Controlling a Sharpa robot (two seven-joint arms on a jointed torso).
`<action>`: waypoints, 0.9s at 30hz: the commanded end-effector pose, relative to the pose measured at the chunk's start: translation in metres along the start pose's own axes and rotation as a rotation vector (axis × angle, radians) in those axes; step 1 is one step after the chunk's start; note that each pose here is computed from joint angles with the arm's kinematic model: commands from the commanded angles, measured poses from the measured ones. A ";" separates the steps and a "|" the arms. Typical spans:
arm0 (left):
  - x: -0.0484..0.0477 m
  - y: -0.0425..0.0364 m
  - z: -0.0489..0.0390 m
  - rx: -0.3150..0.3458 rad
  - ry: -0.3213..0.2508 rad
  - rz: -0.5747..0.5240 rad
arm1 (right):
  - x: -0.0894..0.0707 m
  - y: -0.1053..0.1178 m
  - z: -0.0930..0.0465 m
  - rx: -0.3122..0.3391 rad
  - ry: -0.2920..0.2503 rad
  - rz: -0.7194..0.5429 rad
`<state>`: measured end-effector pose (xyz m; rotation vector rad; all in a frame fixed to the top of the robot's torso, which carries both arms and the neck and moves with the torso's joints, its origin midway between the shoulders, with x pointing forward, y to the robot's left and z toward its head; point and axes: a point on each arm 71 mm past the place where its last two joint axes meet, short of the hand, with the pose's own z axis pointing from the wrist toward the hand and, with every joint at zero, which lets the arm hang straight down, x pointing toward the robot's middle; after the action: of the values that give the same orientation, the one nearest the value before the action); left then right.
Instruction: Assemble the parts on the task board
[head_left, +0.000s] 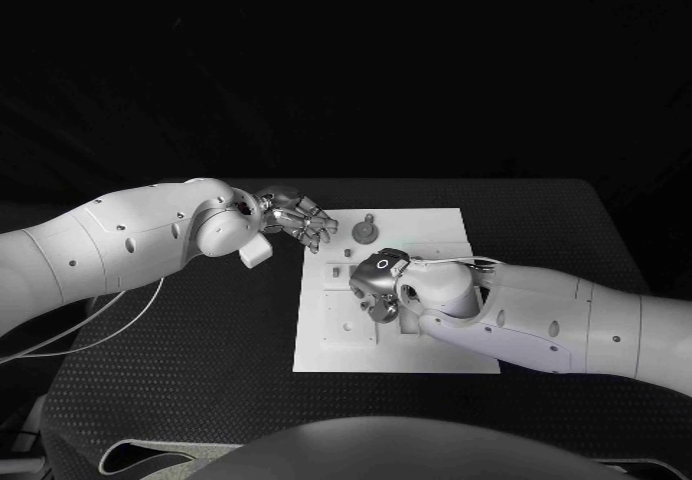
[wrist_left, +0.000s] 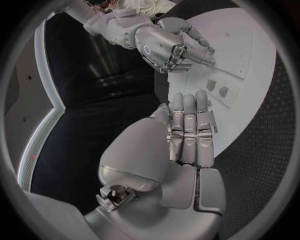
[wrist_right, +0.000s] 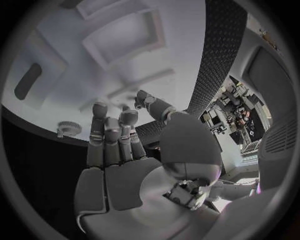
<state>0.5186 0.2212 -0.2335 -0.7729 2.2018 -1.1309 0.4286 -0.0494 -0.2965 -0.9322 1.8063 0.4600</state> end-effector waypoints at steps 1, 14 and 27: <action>0.0017 -0.0020 0.0002 0.010 0.015 0.000 | 0.000 -0.003 -0.002 0.020 -0.022 0.006; -0.0009 -0.0021 -0.0030 0.037 0.001 -0.015 | -0.027 -0.055 -0.044 0.105 -0.210 0.237; -0.0089 -0.0083 -0.0059 0.152 -0.088 -0.020 | -0.049 -0.140 -0.103 0.208 -0.337 0.423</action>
<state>0.5197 0.2272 -0.2275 -0.7693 2.1018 -1.1894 0.4864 -0.1924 -0.1952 -0.2846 1.7197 0.5814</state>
